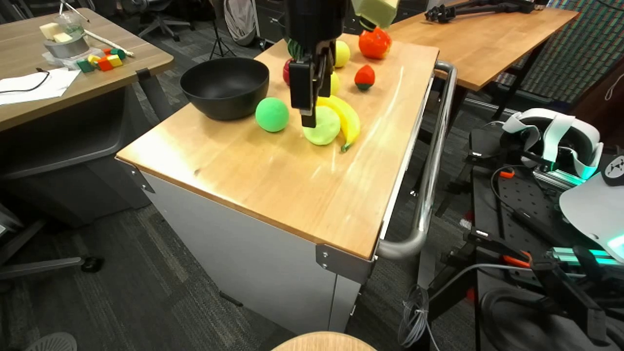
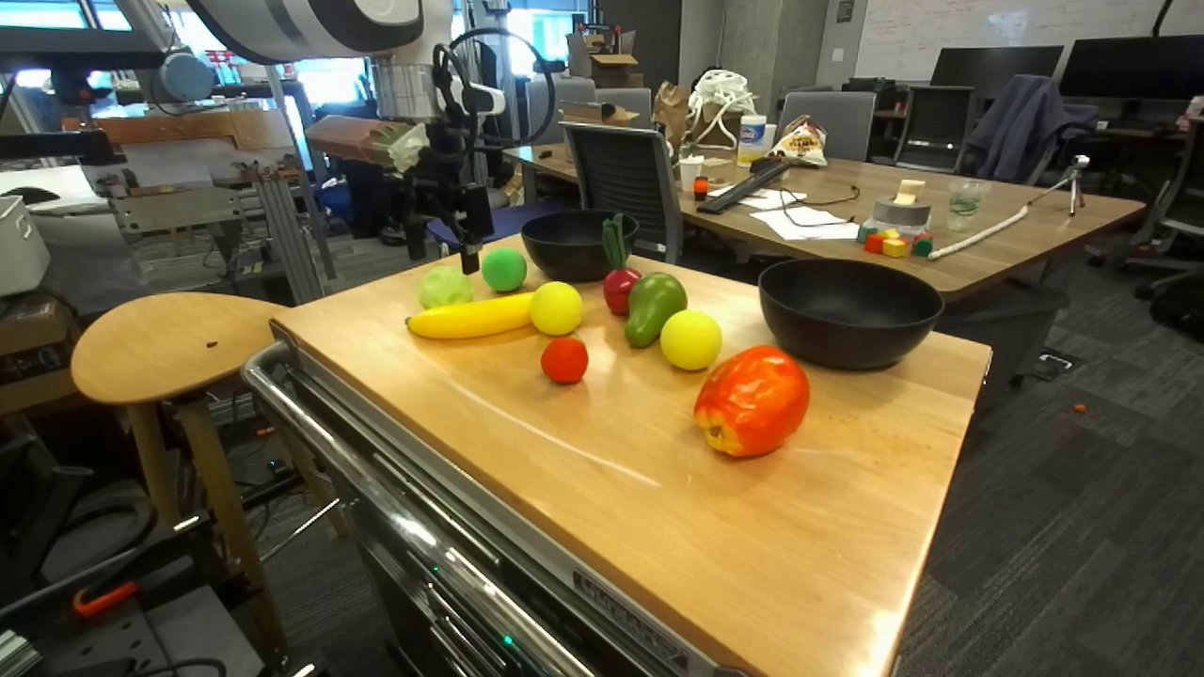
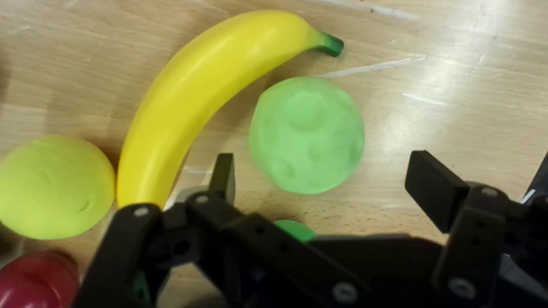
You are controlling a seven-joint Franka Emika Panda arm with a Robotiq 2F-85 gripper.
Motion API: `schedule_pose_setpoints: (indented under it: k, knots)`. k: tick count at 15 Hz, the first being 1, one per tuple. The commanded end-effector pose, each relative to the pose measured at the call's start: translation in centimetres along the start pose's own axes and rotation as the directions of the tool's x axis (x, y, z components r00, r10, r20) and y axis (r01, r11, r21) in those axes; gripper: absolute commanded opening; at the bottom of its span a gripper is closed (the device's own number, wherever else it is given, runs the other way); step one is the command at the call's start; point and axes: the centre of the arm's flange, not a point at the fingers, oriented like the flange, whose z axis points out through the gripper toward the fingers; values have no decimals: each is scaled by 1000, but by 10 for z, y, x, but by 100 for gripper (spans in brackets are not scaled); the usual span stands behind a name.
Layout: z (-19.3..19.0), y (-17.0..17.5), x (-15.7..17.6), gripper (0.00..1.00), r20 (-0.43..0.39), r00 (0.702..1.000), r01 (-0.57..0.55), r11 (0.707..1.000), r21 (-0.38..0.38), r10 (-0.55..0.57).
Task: Put the fruits inside the two black bowls
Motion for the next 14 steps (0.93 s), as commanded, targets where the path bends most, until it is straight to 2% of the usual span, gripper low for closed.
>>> schedule_pose_setpoints:
  k: [1,2,4,7,11,13,14]
  knots:
    - [9,5,10,98,-15,1000,-17,1000,-22,16]
    - [12,6,11,79,-13,1000,-19,1000,-22,19]
    - [14,10,13,70,-12,1000,-27,999,-17,26]
    - [16,17,19,43,-20,999,-42,999,-5,42]
    - [2,20,18,21,-4,998,-63,998,20,63]
    - [-24,18,18,8,-56,997,-55,998,38,57]
    - [-45,17,17,6,-96,994,-49,997,52,54]
